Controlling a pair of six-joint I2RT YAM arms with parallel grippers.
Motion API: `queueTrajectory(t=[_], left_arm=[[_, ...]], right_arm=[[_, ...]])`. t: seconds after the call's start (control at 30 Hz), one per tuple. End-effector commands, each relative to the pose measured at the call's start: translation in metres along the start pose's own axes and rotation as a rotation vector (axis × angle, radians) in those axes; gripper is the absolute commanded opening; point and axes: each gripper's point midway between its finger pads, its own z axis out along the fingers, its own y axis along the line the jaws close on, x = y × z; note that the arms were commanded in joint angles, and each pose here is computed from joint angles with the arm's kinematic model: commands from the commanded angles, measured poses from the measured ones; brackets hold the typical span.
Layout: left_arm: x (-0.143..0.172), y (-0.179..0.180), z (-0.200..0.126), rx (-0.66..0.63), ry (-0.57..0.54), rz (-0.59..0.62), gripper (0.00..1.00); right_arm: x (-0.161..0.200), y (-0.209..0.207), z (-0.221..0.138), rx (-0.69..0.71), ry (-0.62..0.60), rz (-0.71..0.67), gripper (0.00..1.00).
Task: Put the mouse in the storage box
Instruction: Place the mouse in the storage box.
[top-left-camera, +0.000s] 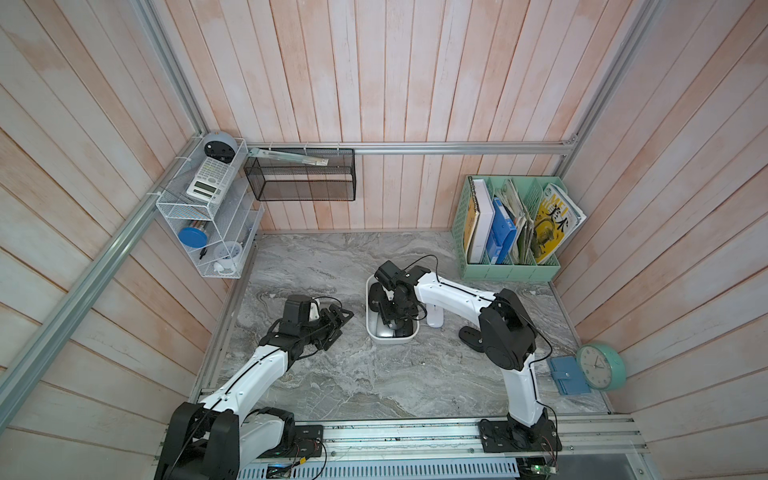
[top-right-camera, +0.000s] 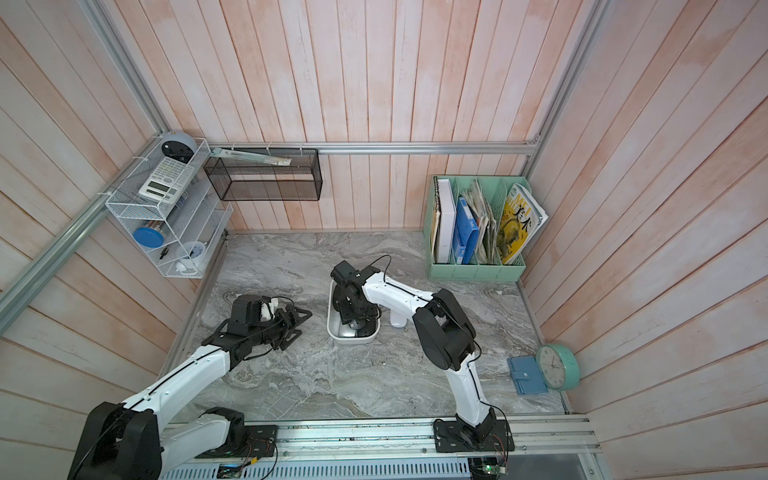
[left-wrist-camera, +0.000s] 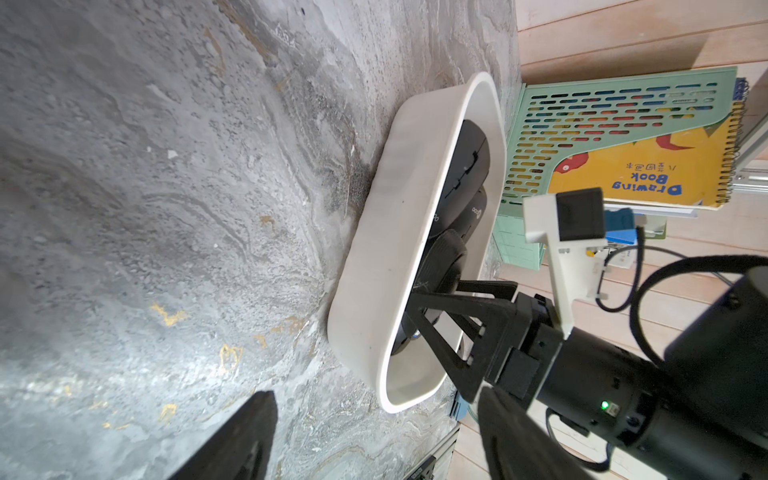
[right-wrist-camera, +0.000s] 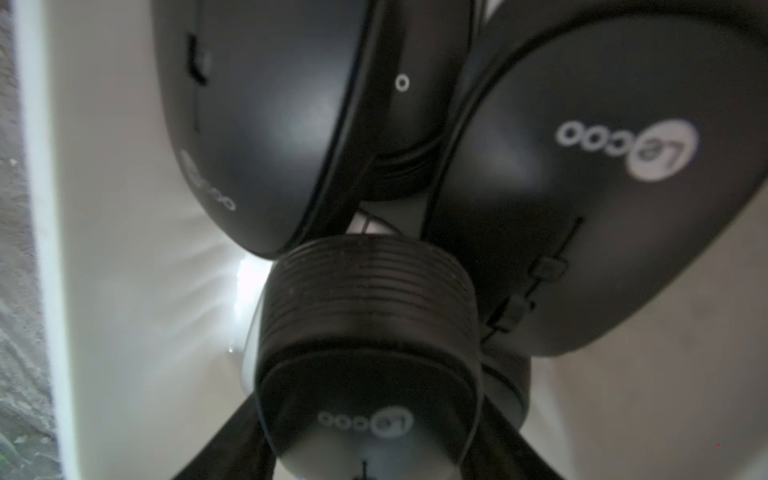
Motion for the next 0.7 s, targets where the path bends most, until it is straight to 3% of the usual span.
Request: queueTrajectory(t=[0.0, 0.23, 0.67], left_arm=[[-0.0004, -0.006, -0.0022, 0.035, -0.003, 0.011, 0.81], [0.0002, -0.0063, -0.0019, 0.042, -0.002, 0.01, 0.82], [0.0016, -0.0073, -0.0044, 0.051, -0.006, 0.009, 0.82]], right_arm=[[-0.0008, 0.0008, 0.0065, 0.004, 0.021, -0.012, 0.67], [0.0005, -0.0015, 0.0085, 0.018, 0.029, -0.012, 0.74], [0.0043, -0.0008, 0.0077, 0.006, 0.027, -0.006, 0.71]])
